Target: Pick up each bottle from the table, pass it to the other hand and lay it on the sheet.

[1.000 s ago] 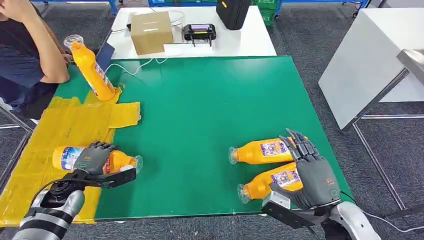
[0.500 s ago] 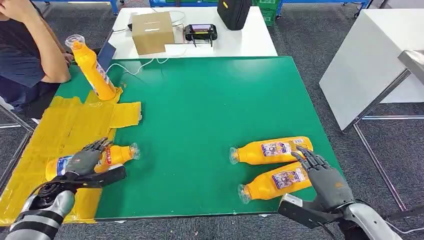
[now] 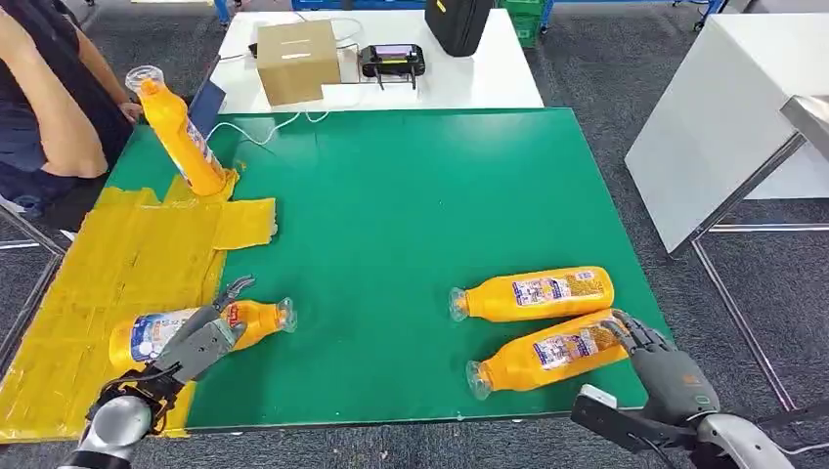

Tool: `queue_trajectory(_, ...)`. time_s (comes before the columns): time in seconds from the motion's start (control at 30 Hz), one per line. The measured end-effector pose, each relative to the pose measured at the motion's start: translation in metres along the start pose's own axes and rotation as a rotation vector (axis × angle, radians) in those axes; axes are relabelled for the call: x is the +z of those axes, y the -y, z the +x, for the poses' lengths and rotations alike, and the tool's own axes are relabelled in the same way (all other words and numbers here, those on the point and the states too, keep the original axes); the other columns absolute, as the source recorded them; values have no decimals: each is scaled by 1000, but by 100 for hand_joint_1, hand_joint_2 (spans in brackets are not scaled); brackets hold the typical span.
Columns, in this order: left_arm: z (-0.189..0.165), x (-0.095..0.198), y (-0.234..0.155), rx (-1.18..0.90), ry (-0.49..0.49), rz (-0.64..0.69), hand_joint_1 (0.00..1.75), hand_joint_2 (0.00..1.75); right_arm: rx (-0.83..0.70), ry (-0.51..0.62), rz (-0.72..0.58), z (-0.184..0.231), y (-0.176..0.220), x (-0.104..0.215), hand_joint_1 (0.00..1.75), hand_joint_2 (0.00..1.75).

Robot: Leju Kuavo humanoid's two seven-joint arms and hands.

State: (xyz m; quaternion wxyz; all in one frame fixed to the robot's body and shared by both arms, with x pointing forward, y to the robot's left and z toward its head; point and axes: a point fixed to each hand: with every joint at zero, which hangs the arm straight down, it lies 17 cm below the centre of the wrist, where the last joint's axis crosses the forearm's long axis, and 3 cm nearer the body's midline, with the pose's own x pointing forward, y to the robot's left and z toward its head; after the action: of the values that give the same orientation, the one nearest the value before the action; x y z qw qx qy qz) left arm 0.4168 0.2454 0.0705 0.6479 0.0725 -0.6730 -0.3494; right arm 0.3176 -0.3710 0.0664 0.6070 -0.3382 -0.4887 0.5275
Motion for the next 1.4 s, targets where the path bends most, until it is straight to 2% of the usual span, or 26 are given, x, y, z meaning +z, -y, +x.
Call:
queue_trajectory(0.17,50,10,12,172,126,-32,0,0,24,-28,23,-12,-5,-7,0,175)
queue_trajectory(0.43,100,17,13,228,240,-34,0,0,59,-53,12,-18,2,-29,0,175)
queue_trajectory(0.73,116,17,12,247,276,-36,0,0,92,-55,38,-16,-3,-51,0,175)
queue_trajectory(1.17,126,12,10,257,294,-38,0,0,112,-31,118,-13,-27,-63,0,175)
queue_trajectory(1.2,127,11,8,256,297,-37,0,0,116,-26,131,-13,-31,-64,9,175)
queue_trajectory(1.23,129,9,7,255,301,-36,0,0,123,-20,151,-13,-36,-64,35,175)
queue_trajectory(1.27,132,7,6,255,306,-36,0,0,133,-13,167,-12,-40,-65,145,175)
queue_trajectory(1.3,135,5,5,258,311,-38,0,0,145,-6,178,-12,-43,-66,161,175)
queue_trajectory(1.33,138,2,5,260,313,-41,0,0,159,3,189,-12,-45,-67,168,175)
queue_trajectory(1.4,143,-3,3,263,320,-45,0,0,187,13,214,-13,-53,-67,168,175)
